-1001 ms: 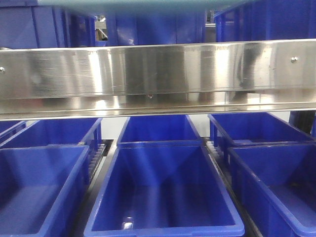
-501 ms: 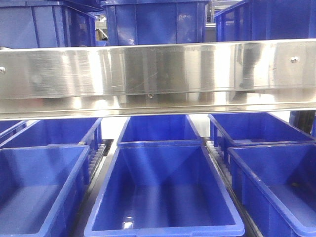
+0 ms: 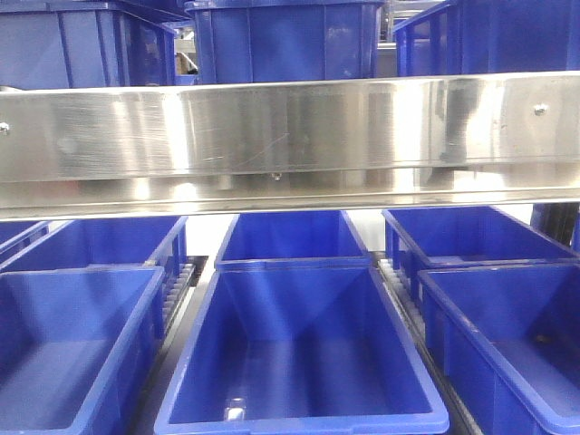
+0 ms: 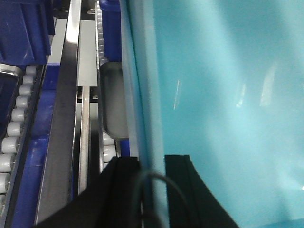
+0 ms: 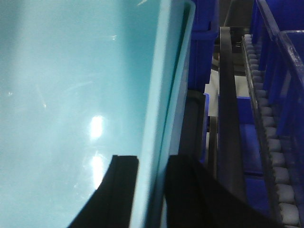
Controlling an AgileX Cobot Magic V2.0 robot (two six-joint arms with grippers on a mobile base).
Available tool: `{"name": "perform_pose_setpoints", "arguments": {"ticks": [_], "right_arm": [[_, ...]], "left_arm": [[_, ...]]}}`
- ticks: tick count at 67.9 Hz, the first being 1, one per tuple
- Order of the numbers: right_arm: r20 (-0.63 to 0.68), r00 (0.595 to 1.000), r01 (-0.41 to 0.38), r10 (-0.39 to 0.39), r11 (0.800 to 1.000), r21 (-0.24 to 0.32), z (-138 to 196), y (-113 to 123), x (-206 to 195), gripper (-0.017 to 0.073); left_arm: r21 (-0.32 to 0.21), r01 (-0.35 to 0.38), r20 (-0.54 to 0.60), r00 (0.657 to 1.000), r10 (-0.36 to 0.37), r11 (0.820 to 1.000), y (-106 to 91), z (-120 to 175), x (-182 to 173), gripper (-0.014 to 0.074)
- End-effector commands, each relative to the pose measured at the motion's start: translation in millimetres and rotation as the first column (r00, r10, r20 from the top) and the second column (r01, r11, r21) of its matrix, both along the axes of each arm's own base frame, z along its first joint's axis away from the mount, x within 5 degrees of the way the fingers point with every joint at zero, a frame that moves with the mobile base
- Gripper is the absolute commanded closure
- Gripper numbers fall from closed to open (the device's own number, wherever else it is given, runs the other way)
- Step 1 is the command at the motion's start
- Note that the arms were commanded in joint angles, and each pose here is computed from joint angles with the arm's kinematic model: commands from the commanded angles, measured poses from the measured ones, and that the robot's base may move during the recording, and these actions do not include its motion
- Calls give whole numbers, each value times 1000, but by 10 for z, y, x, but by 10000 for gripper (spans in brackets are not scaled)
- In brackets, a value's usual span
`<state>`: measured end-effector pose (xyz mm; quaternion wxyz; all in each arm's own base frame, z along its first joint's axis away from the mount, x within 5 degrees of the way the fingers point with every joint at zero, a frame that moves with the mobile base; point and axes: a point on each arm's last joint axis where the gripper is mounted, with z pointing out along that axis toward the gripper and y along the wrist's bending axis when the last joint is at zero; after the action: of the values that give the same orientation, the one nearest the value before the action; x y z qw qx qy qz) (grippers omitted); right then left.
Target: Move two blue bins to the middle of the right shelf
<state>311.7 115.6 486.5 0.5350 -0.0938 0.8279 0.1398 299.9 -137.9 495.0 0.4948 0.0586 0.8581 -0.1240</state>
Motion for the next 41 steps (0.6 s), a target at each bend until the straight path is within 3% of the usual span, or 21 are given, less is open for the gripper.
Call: {"name": "perform_pose_setpoints", "arguments": {"ticks": [1, 41], "right_arm": [[134, 991, 3, -8, 999, 32, 209, -32, -55, 713], [134, 991, 3, -8, 999, 32, 209, -32, -55, 713]], "left_arm": [[-58, 24, 111, 994, -18, 998, 8, 201, -81, 704], [-58, 24, 111, 994, -18, 998, 8, 201, -81, 704]]}}
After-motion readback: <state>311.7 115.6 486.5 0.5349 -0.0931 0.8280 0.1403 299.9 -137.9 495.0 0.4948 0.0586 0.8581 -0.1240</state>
